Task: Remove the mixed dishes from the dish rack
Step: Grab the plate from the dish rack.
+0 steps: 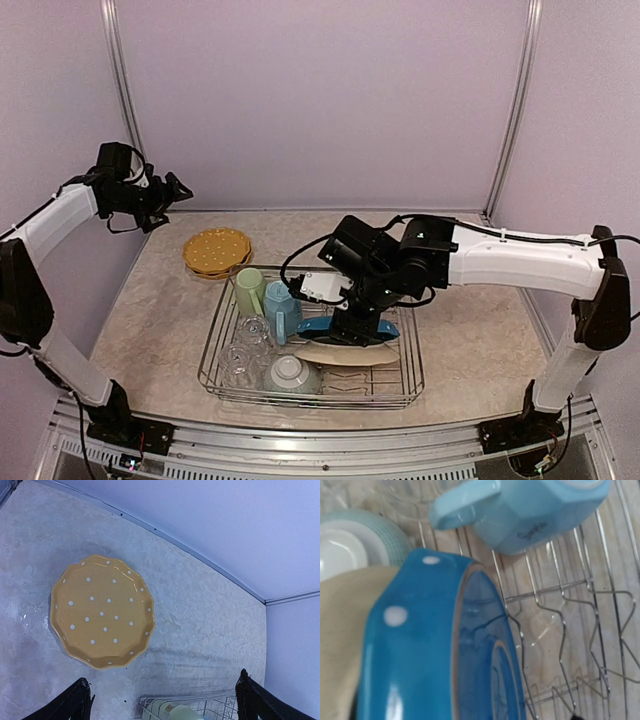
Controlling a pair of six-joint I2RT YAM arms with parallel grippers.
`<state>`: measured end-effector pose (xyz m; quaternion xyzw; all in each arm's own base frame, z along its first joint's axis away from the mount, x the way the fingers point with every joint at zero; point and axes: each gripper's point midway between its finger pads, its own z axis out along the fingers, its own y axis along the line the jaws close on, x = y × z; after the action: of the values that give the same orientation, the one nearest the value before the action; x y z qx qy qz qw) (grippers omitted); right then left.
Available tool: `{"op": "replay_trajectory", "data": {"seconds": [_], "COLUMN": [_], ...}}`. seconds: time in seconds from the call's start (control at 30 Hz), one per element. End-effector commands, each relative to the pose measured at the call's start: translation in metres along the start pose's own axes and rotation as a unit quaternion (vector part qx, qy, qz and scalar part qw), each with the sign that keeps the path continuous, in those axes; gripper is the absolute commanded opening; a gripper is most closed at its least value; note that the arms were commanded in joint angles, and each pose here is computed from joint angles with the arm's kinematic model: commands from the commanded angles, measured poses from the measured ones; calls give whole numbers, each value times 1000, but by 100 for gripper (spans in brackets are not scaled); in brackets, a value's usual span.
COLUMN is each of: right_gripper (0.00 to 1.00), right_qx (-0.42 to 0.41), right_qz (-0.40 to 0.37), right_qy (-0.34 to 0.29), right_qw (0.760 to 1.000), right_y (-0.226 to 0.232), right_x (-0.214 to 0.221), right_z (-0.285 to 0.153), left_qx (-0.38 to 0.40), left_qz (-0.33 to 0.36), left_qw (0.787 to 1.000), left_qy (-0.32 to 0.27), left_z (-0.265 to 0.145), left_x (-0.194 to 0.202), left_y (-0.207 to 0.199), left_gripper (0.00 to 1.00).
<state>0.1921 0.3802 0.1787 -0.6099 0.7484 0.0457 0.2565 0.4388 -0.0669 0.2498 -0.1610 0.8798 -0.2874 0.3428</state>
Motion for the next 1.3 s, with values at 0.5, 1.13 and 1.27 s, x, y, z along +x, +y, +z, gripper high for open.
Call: {"op": "replay_trajectory", "data": {"seconds": [0.5,1.13,1.27], "right_gripper": [30,0,0], "right_qx": [55,144,161], "right_qz": [-35,-51,-55], "right_qy": [48,-2,-10], "right_qw": [997,988,985], "right_y": [-10,-27,-26], "right_x": [8,-26,-32], "right_z": [27,-24,-37], "left_qx": [96,106,106], "left_qz": [123,131,131], "left_qw": [987,985,986], "left_qy": [-28,-19,-16], "left_z": [-16,-14,-12], "left_x": [30,37,38], "left_y": [-75,-81,-81], "left_gripper": [96,97,97]}}
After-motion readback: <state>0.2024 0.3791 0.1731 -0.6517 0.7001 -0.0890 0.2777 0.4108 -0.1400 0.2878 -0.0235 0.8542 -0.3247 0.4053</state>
